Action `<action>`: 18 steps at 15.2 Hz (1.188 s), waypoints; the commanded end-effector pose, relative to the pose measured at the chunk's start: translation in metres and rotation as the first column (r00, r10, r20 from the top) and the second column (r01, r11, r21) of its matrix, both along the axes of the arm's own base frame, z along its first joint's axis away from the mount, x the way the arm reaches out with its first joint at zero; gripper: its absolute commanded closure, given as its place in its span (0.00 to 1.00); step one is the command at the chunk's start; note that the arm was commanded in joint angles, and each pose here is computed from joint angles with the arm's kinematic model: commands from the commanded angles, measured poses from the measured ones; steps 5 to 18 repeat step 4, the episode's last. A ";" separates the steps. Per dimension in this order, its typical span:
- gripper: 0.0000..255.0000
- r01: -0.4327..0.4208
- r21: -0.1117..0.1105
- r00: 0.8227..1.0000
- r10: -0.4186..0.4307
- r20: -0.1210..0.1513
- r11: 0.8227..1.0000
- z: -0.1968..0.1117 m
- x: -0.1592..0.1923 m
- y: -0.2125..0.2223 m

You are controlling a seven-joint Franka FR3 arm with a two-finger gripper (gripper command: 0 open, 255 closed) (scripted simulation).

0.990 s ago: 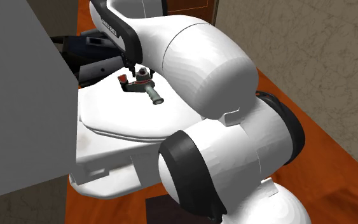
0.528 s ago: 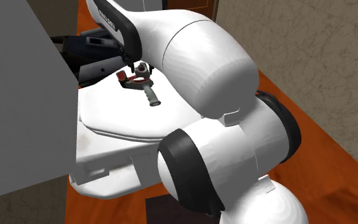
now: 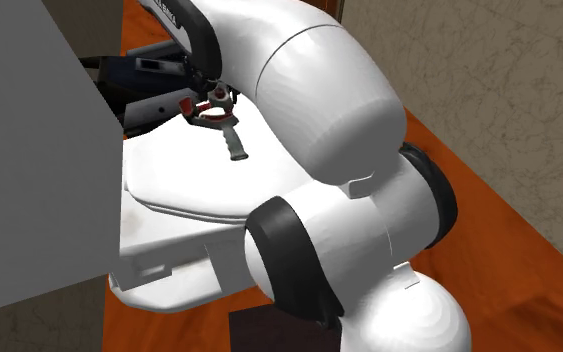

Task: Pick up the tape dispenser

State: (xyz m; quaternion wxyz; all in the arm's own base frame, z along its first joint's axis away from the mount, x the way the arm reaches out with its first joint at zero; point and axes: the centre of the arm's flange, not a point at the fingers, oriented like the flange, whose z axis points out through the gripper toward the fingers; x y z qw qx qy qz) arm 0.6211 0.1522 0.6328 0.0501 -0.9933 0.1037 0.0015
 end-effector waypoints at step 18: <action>1.00 0.000 0.000 1.000 0.000 0.000 1.000 0.017 0.000 0.000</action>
